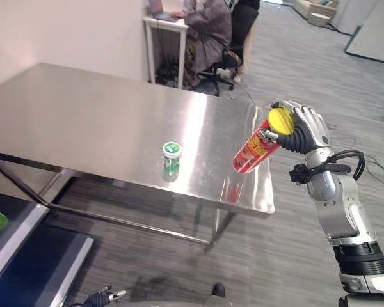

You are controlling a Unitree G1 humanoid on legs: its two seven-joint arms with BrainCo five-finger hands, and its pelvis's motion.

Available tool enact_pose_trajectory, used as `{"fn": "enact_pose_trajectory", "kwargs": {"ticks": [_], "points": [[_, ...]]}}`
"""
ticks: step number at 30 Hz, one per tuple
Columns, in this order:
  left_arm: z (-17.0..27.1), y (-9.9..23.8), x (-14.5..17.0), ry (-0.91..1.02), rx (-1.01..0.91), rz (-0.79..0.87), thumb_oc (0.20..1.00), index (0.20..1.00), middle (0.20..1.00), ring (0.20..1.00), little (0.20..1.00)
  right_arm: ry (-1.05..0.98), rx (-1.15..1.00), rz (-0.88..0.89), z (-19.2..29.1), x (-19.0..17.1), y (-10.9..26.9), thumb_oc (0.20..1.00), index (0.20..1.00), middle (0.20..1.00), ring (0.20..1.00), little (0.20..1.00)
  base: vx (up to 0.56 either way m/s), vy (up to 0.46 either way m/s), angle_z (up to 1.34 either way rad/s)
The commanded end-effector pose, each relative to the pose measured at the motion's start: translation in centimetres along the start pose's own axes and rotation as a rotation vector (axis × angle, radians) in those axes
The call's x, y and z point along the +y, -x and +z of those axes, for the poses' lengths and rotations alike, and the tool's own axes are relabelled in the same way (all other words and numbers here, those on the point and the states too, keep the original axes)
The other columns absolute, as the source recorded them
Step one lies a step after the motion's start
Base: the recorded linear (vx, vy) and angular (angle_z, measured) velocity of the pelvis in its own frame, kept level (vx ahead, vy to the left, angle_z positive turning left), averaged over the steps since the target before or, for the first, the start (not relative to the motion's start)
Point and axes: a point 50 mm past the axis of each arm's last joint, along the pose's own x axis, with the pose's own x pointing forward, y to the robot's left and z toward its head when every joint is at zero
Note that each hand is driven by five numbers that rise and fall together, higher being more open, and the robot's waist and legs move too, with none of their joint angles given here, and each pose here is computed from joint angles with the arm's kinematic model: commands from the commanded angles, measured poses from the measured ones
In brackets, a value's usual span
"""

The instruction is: Put the goods on the table back onto the shelves and tidy them up.

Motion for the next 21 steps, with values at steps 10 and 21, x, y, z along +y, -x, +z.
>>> {"fn": "enact_pose_trajectory", "kwargs": {"ticks": [10,21], "points": [[0.6,-0.1,-0.7,0.389,-0.09,0.063,1.0,1.0,1.0,1.0,1.0,0.116,-0.306,-0.407,4.9,-10.9,-0.9,0.2,0.2,0.2,0.2,0.2,-0.54,-0.474,1.05],[-0.6,-0.1,-3.0,0.244,-0.026,-0.02,1.0,1.0,1.0,1.0,1.0,0.233,-0.291,-0.398,4.3,-13.0,0.8,0.2,0.2,0.2,0.2,0.2,-0.36,0.211,0.67]]}}
